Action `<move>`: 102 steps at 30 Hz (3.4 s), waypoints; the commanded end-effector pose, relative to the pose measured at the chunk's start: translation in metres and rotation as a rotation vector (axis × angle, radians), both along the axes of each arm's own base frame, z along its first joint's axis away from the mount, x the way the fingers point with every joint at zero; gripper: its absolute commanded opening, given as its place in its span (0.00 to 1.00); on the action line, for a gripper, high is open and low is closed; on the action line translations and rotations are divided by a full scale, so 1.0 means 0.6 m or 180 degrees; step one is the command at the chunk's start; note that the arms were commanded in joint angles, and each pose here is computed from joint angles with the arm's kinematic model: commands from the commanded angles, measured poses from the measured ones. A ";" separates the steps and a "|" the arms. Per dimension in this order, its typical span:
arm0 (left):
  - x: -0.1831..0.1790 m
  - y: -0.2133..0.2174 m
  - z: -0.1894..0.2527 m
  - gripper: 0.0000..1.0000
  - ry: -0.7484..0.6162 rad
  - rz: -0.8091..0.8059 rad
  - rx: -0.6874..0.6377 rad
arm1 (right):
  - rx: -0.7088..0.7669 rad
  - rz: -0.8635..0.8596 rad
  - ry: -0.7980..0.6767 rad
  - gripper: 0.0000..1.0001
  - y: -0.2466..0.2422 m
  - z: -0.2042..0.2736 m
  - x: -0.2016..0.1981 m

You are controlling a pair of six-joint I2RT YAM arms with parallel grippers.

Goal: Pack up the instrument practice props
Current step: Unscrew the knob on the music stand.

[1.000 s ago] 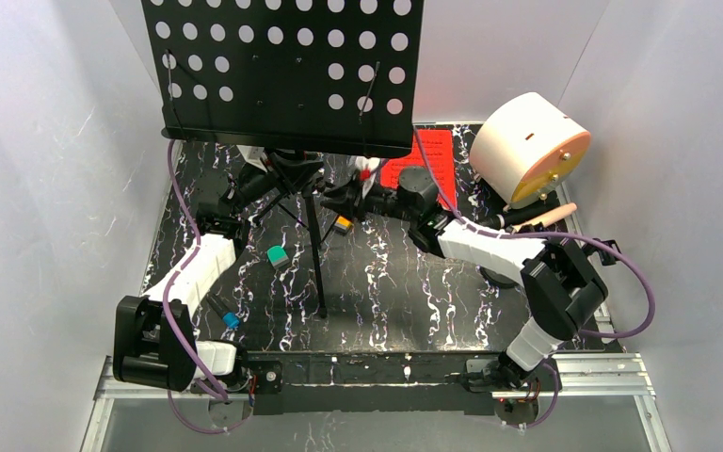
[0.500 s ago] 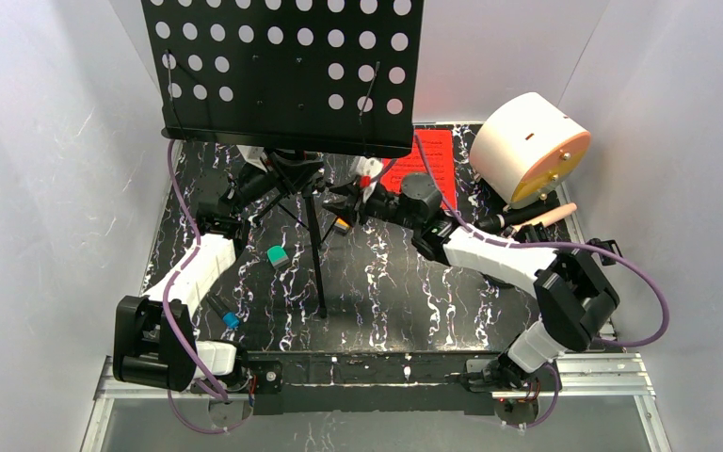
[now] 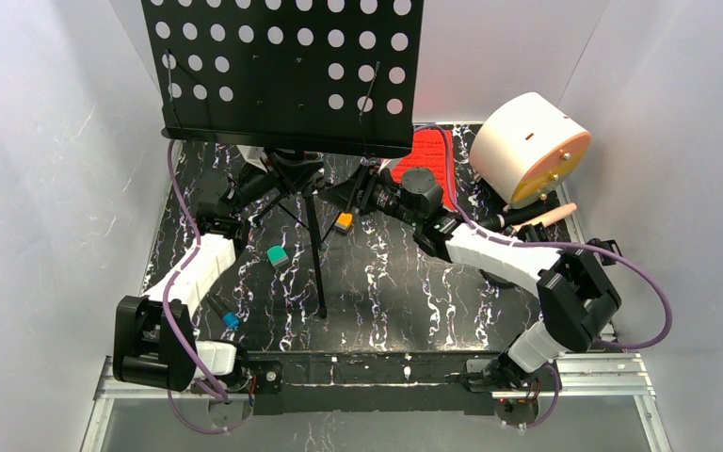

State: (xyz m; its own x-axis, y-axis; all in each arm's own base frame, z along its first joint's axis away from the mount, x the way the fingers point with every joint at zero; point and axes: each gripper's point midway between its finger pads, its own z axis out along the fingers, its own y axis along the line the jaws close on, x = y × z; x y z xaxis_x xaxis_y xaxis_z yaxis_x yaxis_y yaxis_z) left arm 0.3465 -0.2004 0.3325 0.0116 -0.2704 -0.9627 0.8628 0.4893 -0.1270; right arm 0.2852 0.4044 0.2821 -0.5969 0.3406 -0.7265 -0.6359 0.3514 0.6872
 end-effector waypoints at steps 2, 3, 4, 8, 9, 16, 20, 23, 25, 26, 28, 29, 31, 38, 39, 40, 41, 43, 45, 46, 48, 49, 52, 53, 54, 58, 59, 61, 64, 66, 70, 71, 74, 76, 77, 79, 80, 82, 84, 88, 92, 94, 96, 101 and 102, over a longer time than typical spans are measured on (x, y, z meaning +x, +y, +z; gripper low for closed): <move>-0.010 -0.008 -0.005 0.00 0.0343 -0.0094 -0.0085 | 0.0662 0.0028 0.0474 0.68 0.017 0.077 0.005; -0.009 -0.008 -0.005 0.00 0.0343 -0.0088 -0.0085 | 0.0673 0.0040 0.0487 0.68 0.020 0.081 0.007; -0.010 -0.008 -0.005 0.00 0.0345 -0.0093 -0.0083 | 0.0661 0.0042 0.0530 0.68 0.023 0.080 0.010; -0.011 -0.008 -0.005 0.00 0.0336 -0.0095 -0.0075 | 0.0717 0.0032 0.0687 0.64 0.030 0.074 0.020; -0.011 -0.008 -0.005 0.00 0.0336 -0.0095 -0.0072 | 0.0774 0.0055 0.0728 0.62 0.030 0.075 0.019; -0.010 -0.008 -0.006 0.00 0.0342 -0.0098 -0.0060 | 0.0892 0.0249 0.0964 0.45 0.042 0.064 0.015; -0.010 -0.009 -0.006 0.00 0.0343 -0.0101 -0.0057 | 0.0994 0.0234 0.0988 0.34 0.036 0.064 0.017; -0.010 -0.010 -0.007 0.00 0.0349 -0.0105 -0.0055 | 0.1014 0.0232 0.1014 0.24 0.032 0.060 0.021; -0.010 -0.009 -0.007 0.00 0.0349 -0.0102 -0.0056 | 0.1020 0.0247 0.1003 0.18 0.030 0.058 0.021; -0.010 -0.010 -0.008 0.00 0.0354 -0.0103 -0.0055 | 0.1009 0.0274 0.0966 0.13 0.030 0.058 0.020; -0.010 -0.009 -0.007 0.00 0.0352 -0.0100 -0.0053 | 0.0926 0.0312 0.0694 0.01 0.030 0.064 0.019; -0.010 -0.010 -0.008 0.00 0.0355 -0.0103 -0.0051 | 0.0865 0.0320 0.0529 0.01 0.030 0.068 0.019; -0.010 -0.009 -0.007 0.00 0.0356 -0.0099 -0.0052 | 0.0721 0.0359 0.0163 0.01 0.030 0.074 0.017; -0.010 -0.010 -0.006 0.00 0.0358 -0.0109 -0.0052 | 0.0414 0.0578 -0.1157 0.01 0.028 0.091 -0.003; -0.010 -0.009 -0.006 0.00 0.0359 -0.0105 -0.0053 | 0.0341 0.0593 -0.1342 0.01 0.029 0.090 -0.005; -0.010 -0.010 -0.006 0.00 0.0362 -0.0105 -0.0052 | 0.0231 0.0603 -0.1567 0.01 0.031 0.086 -0.006; -0.010 -0.010 -0.006 0.00 0.0363 -0.0109 -0.0053 | 0.0109 0.0621 -0.1800 0.01 0.034 0.082 -0.010; -0.010 -0.010 -0.006 0.00 0.0369 -0.0114 -0.0055 | -0.0193 0.0600 -0.2426 0.01 0.037 0.072 -0.015; -0.011 -0.010 -0.004 0.00 0.0368 -0.0116 -0.0060 | -0.0457 0.0602 -0.2966 0.01 0.039 0.063 -0.021; -0.011 -0.010 -0.004 0.00 0.0372 -0.0119 -0.0060 | -0.0597 0.0582 -0.3240 0.01 0.039 0.059 -0.022; -0.011 -0.010 -0.003 0.00 0.0373 -0.0119 -0.0060 | -0.0867 0.0564 -0.3674 0.01 0.041 0.048 -0.024; -0.011 -0.010 -0.004 0.00 0.0380 -0.0120 -0.0060 | -0.0989 0.0571 -0.3847 0.01 0.043 0.043 -0.025; -0.010 -0.011 -0.005 0.00 0.0395 -0.0120 -0.0060 | -0.1304 0.0494 -0.4425 0.01 0.045 0.045 -0.028; -0.009 -0.011 -0.005 0.00 0.0403 -0.0119 -0.0058 | -0.1409 0.0436 -0.4606 0.01 0.045 0.049 -0.029; -0.008 -0.011 -0.005 0.00 0.0404 -0.0119 -0.0058 | -0.1486 0.0428 -0.4725 0.01 0.046 0.051 -0.032; -0.007 -0.011 -0.006 0.00 0.0423 -0.0117 -0.0055 | -0.1480 0.0375 -0.4451 0.01 0.039 0.069 -0.026; -0.007 -0.011 -0.007 0.00 0.0423 -0.0118 -0.0052 | -0.1417 0.0334 -0.4287 0.04 0.034 0.073 -0.025; -0.007 -0.011 -0.007 0.00 0.0421 -0.0114 -0.0050 | -0.1228 0.0269 -0.3842 0.15 0.024 0.078 -0.024; -0.006 -0.011 -0.008 0.00 0.0427 -0.0115 -0.0045 | -0.0805 0.0082 -0.3021 0.36 0.001 0.086 -0.019; -0.006 -0.011 -0.008 0.00 0.0423 -0.0113 -0.0043 | -0.0561 -0.0129 -0.2472 0.44 -0.014 0.096 -0.008; -0.006 -0.011 -0.009 0.00 0.0427 -0.0114 -0.0039 | -0.0152 -0.0489 -0.1304 0.55 -0.032 0.107 0.020; -0.006 -0.011 -0.009 0.00 0.0431 -0.0113 -0.0038 | -0.0015 -0.0493 -0.1052 0.59 -0.033 0.109 0.020; -0.006 -0.011 -0.010 0.00 0.0429 -0.0108 -0.0038 | 0.0336 -0.0490 -0.0349 0.61 -0.031 0.102 0.024; -0.006 -0.011 -0.010 0.00 0.0432 -0.0107 -0.0038 | 0.0466 -0.0452 0.0038 0.61 -0.024 0.092 0.026; -0.007 -0.011 -0.010 0.00 0.0430 -0.0108 -0.0039 | 0.0520 -0.0412 0.0177 0.61 -0.019 0.088 0.026; -0.007 -0.013 -0.009 0.00 0.0424 -0.0113 -0.0037 | 0.0560 -0.0374 0.0364 0.62 -0.011 0.080 0.027; -0.007 -0.012 -0.010 0.00 0.0428 -0.0111 -0.0037 | 0.0574 -0.0368 0.0423 0.62 -0.007 0.078 0.028; -0.007 -0.012 -0.010 0.00 0.0430 -0.0112 -0.0035 | 0.0616 -0.0332 0.0530 0.62 -0.001 0.076 0.029; -0.007 -0.013 -0.009 0.00 0.0422 -0.0113 -0.0034 | 0.0648 -0.0257 0.0628 0.62 0.008 0.073 0.028; -0.007 -0.013 -0.010 0.00 0.0431 -0.0112 -0.0032 | 0.0753 -0.0126 0.0765 0.59 0.021 0.064 0.024; -0.007 -0.013 -0.010 0.00 0.0426 -0.0112 -0.0029 | 0.0773 0.0017 0.0870 0.49 0.034 0.050 0.020; -0.008 -0.014 -0.010 0.00 0.0425 -0.0118 -0.0027 | 0.0799 0.0058 0.0888 0.42 0.037 0.048 0.018; -0.007 -0.014 -0.010 0.00 0.0427 -0.0114 -0.0026 | 0.0826 0.0055 0.0887 0.36 0.036 0.046 0.020; -0.008 -0.014 -0.010 0.00 0.0425 -0.0116 -0.0023 | 0.0958 0.0057 0.0941 0.26 0.031 0.052 0.024; -0.007 -0.014 -0.010 0.00 0.0428 -0.0116 -0.0022 | 0.0985 0.0059 0.0958 0.26 0.031 0.054 0.025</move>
State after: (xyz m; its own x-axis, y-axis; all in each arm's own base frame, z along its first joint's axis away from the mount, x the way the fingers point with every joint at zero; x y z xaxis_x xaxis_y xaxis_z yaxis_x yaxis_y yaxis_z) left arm 0.3475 -0.2026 0.3319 -0.0005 -0.2534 -0.9674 0.8637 0.4875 -0.1282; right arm 0.2966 0.4231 0.2878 -0.7836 0.4616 -0.4159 -0.3756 0.1814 0.9089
